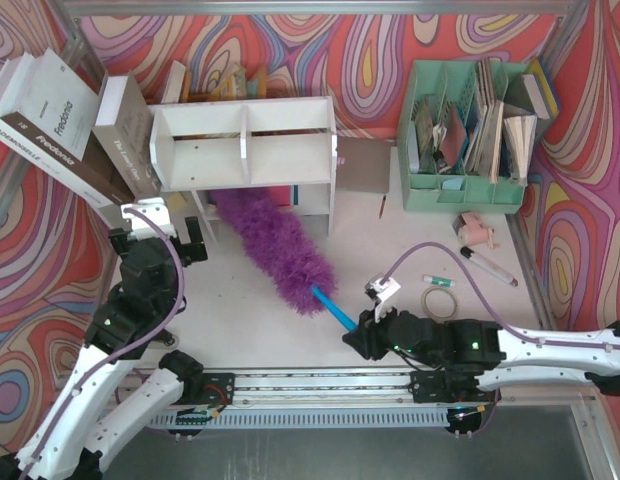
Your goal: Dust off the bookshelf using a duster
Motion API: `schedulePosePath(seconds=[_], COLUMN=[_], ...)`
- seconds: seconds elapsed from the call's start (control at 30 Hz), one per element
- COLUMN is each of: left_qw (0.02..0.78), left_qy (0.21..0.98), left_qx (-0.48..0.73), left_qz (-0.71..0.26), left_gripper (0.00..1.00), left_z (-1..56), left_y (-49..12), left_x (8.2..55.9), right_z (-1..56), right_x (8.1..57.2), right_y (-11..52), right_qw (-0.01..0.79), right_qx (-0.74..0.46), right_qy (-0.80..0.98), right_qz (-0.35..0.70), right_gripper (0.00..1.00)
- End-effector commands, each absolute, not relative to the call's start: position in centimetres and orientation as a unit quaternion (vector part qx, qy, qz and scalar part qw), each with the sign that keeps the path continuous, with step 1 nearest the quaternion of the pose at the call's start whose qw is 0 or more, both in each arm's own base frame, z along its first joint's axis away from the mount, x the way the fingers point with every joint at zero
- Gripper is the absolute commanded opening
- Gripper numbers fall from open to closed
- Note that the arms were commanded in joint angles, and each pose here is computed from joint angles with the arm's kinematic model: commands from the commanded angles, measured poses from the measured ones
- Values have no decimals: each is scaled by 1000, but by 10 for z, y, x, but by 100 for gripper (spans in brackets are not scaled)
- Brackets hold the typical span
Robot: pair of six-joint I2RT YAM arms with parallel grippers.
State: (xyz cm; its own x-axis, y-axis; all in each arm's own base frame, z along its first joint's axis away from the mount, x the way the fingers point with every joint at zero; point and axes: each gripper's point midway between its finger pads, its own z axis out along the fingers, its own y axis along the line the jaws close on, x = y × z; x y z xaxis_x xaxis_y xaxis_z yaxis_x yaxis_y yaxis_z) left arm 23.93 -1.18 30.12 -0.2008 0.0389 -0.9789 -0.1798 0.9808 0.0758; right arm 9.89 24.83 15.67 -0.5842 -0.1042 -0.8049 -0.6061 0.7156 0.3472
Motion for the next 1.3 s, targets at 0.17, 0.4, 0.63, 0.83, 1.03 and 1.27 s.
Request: schedulePosePath(seconds=[0.17, 0.4, 0.63, 0.83, 1.03, 1.27], left_qw=[628, 632, 631, 632, 631, 629], left_qy=[772, 769, 770, 769, 770, 771], left_qx=[-41, -46, -46, -46, -46, -45], left_qz=[89, 85, 86, 86, 87, 87], left_gripper=[99, 99, 98, 98, 98, 99], left_z=[297, 299, 298, 299, 299, 297], left_y=[-12, -11, -11, -11, -11, -11], left_x=[241, 239, 239, 239, 239, 239], right_z=[175, 172, 175, 174, 152, 146], right_x=[124, 121, 131, 132, 137, 137], right_y=[232, 270, 228, 195, 181, 192], right_qw=[461, 446, 469, 465, 451, 445], right_qx=[-123, -162, -100, -35, 16, -8], right_qy=[826, 823, 830, 843, 866, 873], right_qz=[300, 313, 284, 269, 214, 200], right_gripper=[0, 0, 0, 0, 0, 0])
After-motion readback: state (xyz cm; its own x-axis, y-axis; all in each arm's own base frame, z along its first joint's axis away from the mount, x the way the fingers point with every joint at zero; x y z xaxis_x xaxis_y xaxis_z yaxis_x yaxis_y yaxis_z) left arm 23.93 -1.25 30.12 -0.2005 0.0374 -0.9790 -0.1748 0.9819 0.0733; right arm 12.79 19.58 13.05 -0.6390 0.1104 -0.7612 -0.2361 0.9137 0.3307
